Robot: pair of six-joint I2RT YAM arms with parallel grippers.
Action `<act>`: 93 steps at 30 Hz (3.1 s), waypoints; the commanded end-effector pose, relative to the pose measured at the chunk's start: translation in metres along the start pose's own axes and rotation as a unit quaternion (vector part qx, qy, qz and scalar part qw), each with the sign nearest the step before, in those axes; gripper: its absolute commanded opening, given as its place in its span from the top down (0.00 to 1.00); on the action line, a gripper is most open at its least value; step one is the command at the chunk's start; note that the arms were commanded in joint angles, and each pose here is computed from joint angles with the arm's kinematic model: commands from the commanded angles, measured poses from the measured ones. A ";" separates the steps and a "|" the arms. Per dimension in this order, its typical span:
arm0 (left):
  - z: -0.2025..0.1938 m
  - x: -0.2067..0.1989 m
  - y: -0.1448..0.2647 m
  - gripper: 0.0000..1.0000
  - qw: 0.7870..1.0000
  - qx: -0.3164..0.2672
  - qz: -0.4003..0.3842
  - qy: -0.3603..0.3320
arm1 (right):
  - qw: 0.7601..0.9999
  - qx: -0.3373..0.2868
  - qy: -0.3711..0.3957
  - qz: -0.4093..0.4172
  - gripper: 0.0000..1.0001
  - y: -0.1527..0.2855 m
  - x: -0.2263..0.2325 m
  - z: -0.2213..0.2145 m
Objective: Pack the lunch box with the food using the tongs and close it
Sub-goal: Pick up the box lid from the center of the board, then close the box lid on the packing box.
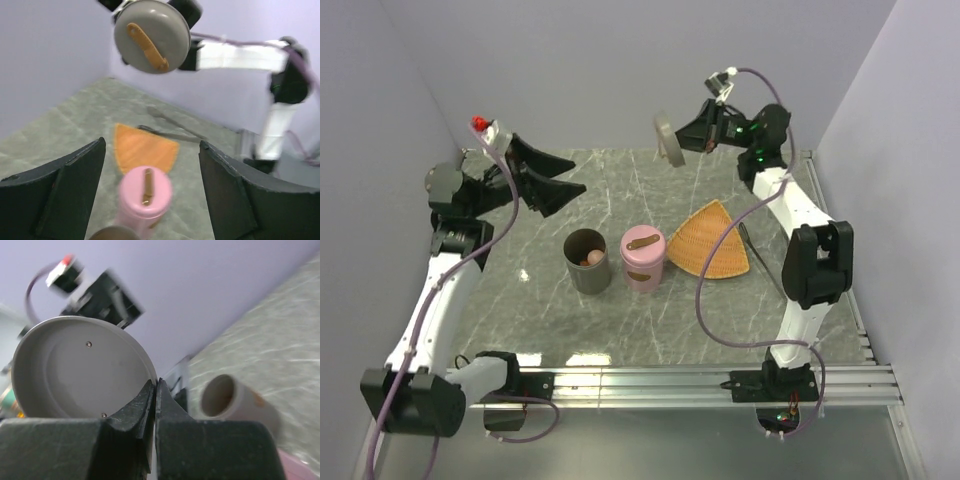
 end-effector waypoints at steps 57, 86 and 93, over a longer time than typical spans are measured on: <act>0.020 -0.072 -0.052 0.48 0.956 -0.111 -0.107 0.251 | 0.988 0.048 0.067 0.134 1.00 -0.092 0.082 -0.092; 0.005 -0.057 -0.062 0.83 0.958 -0.070 -0.051 0.272 | 0.991 0.041 0.113 0.064 1.00 -0.103 0.076 -0.094; -0.008 -0.055 -0.059 1.00 0.963 -0.042 -0.025 0.265 | 0.993 0.052 0.093 0.051 0.71 -0.104 0.068 -0.094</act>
Point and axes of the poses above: each gripper's point midway between its finger pads, its own y axis back along the fingers, its own x axis along the line the jaws close on, z = x × y, the point moved 9 cm from there along y, back along the fingers, and after that the axes turned 7 degrees about -y, right-handed, at the moved point
